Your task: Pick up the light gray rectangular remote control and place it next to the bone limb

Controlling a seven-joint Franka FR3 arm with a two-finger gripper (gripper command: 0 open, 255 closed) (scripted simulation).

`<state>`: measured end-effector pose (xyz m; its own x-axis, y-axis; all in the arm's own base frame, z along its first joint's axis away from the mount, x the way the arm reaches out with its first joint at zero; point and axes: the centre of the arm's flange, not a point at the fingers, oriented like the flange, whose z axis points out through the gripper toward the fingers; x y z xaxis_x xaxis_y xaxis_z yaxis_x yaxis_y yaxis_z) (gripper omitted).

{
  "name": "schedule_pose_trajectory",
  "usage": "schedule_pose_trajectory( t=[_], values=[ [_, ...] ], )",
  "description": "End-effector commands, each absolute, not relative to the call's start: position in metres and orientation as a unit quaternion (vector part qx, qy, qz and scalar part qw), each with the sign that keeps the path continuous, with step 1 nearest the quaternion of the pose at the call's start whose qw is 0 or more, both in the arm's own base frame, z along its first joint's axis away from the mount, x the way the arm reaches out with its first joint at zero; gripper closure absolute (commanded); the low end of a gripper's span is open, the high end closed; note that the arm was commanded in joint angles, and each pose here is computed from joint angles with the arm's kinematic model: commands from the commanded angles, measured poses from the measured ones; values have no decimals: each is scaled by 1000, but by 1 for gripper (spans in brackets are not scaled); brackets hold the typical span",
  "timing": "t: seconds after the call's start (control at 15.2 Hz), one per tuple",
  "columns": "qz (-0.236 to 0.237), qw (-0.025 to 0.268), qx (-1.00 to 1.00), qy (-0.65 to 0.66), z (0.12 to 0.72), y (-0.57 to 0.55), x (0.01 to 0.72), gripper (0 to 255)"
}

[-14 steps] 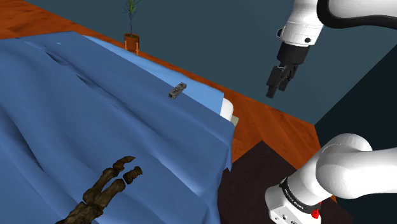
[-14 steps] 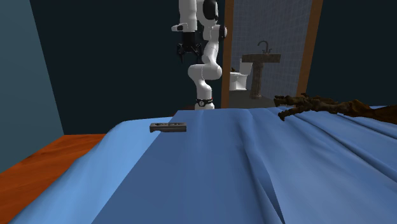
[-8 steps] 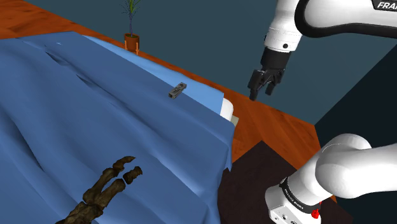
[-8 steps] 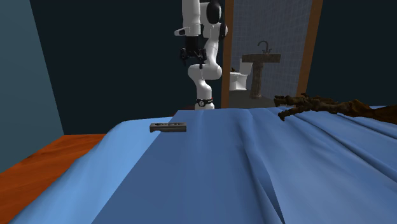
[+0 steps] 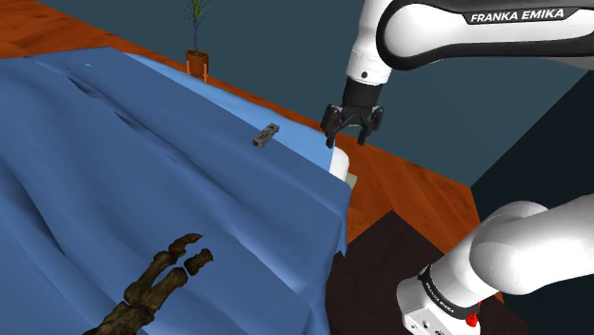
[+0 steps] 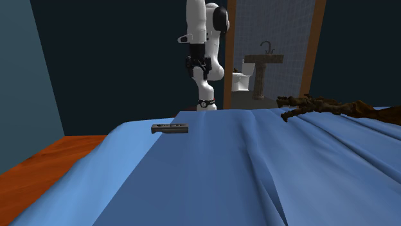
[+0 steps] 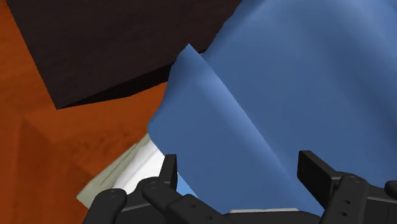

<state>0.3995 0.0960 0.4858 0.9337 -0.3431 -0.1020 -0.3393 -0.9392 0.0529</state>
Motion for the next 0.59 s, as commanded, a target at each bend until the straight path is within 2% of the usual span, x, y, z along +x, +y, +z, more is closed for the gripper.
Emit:
schedule_pose_trajectory(
  t=[0.0, 0.53],
  values=[
    [-49, 16, 977, -207, 473, 105, 422, 0],
    [-26, 13, 944, -328, 432, 128, 509, 0]
  ],
)
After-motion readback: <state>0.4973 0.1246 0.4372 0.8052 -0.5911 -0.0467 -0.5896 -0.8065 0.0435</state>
